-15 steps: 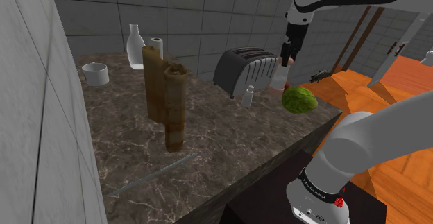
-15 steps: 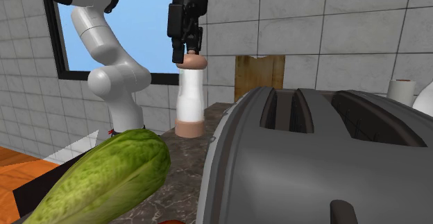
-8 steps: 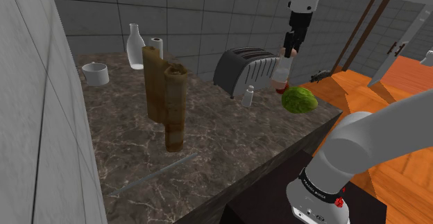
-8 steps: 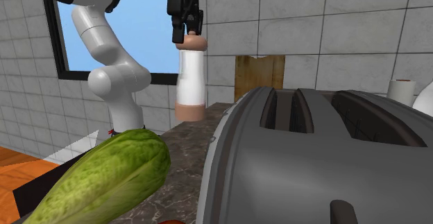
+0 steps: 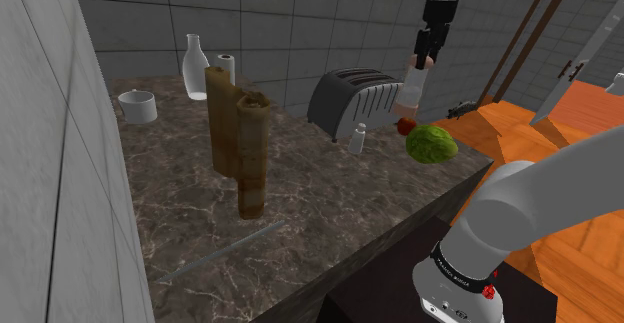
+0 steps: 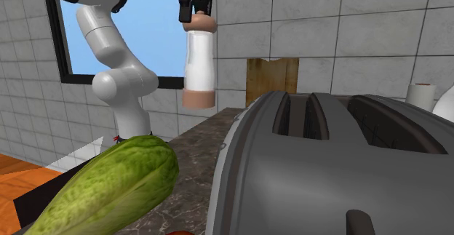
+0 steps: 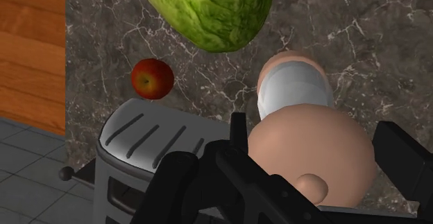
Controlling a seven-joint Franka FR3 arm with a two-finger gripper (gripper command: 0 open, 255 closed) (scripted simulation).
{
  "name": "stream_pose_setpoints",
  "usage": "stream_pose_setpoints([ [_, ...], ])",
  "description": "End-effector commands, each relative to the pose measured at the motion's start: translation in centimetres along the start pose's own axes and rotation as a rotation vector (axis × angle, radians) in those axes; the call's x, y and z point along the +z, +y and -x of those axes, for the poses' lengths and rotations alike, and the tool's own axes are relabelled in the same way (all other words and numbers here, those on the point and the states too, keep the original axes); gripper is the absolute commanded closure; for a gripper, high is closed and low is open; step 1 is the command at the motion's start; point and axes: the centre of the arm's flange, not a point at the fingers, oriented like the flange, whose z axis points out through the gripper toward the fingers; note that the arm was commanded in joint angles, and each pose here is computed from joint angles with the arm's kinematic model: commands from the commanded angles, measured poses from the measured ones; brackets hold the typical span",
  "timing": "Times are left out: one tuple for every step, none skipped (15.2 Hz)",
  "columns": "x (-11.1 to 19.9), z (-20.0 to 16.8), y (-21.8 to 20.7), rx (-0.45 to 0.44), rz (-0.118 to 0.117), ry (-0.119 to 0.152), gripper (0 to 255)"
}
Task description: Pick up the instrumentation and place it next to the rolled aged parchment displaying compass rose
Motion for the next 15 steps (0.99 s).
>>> stream_pose_setpoints([
  [-1.2, 0.1, 0.1, 0.0, 0.0, 0.0, 255],
  [-1.7, 0.1, 0.2, 0.0, 0.0, 0.0, 255],
  [-2.2, 0.2, 0.3, 0.0, 0.0, 0.0, 255],
  [-2.7, 0.2, 0.4, 0.0, 0.0, 0.0, 255],
  [-3.3, 0.3, 0.4, 0.0, 0.0, 0.0, 255],
  [-3.8, 0.3, 0.5, 0.0, 0.0, 0.0, 255],
  [-4.3, 0.3, 0.6, 0.0, 0.0, 0.0, 255],
  [-4.8, 0.4, 0.6, 0.0, 0.0, 0.0, 255],
  [-5.3, 0.4, 0.7, 0.0, 0.0, 0.0, 255],
  [-5.9, 0.5, 0.8, 0.0, 0.0, 0.0, 255],
  [-6.4, 0.5, 0.9, 0.0, 0.0, 0.0, 255],
  [-6.9, 0.6, 0.9, 0.0, 0.0, 0.0, 255],
  [-7.4, 0.6, 1.0, 0.0, 0.0, 0.0, 255],
  [-7.9, 0.7, 1.1, 0.0, 0.0, 0.0, 255],
  [-8.5, 0.7, 1.1, 0.0, 0.0, 0.0, 255],
])
